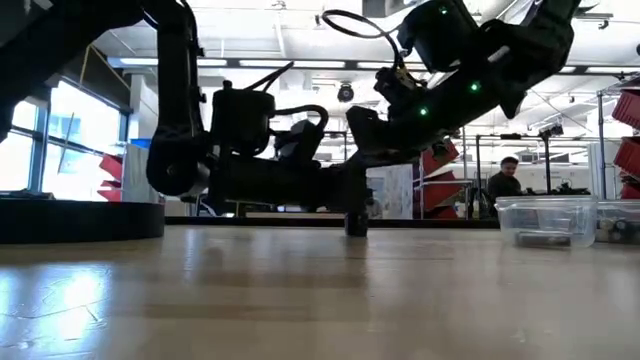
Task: Insert battery
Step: Open the black flashlight lid
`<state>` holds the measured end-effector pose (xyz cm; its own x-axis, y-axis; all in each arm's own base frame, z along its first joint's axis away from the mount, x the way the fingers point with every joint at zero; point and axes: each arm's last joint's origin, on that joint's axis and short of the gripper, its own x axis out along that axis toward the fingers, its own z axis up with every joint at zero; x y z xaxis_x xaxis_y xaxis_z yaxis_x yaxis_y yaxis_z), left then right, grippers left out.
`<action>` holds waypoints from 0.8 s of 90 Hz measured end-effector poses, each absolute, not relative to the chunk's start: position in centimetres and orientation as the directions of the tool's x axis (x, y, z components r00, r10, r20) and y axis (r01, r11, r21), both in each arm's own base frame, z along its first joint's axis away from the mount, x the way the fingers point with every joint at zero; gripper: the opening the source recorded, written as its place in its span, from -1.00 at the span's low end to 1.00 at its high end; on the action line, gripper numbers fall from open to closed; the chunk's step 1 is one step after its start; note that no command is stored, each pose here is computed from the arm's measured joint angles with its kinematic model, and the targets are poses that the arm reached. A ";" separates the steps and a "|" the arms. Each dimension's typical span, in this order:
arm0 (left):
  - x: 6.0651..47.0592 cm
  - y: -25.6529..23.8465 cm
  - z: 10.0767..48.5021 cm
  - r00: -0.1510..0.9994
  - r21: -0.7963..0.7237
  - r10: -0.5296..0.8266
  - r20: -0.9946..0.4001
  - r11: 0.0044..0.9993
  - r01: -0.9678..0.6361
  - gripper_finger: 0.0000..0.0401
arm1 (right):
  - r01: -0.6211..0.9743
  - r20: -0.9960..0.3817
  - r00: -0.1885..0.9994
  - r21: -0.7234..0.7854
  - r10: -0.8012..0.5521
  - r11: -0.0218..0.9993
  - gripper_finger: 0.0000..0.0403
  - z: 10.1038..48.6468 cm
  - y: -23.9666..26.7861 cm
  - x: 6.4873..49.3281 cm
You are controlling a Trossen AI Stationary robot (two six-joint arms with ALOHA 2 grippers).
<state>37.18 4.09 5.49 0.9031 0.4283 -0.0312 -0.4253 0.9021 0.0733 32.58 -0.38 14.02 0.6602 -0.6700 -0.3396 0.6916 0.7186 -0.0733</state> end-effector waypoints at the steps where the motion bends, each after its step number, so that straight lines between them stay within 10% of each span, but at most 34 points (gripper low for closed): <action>1: 37.1 4.1 5.5 0.906 0.073 0.422 -0.030 0.905 -0.419 -0.50 | 0.690 -0.341 0.661 -0.073 -0.668 0.720 -0.69 14.0 -0.4 32.6; 72: 34.1 5.1 6.7 0.993 0.063 -0.045 -0.108 0.997 0.052 -0.50 | 0.384 -0.440 0.810 -0.103 -0.388 0.918 -0.69 15.9 1.1 32.0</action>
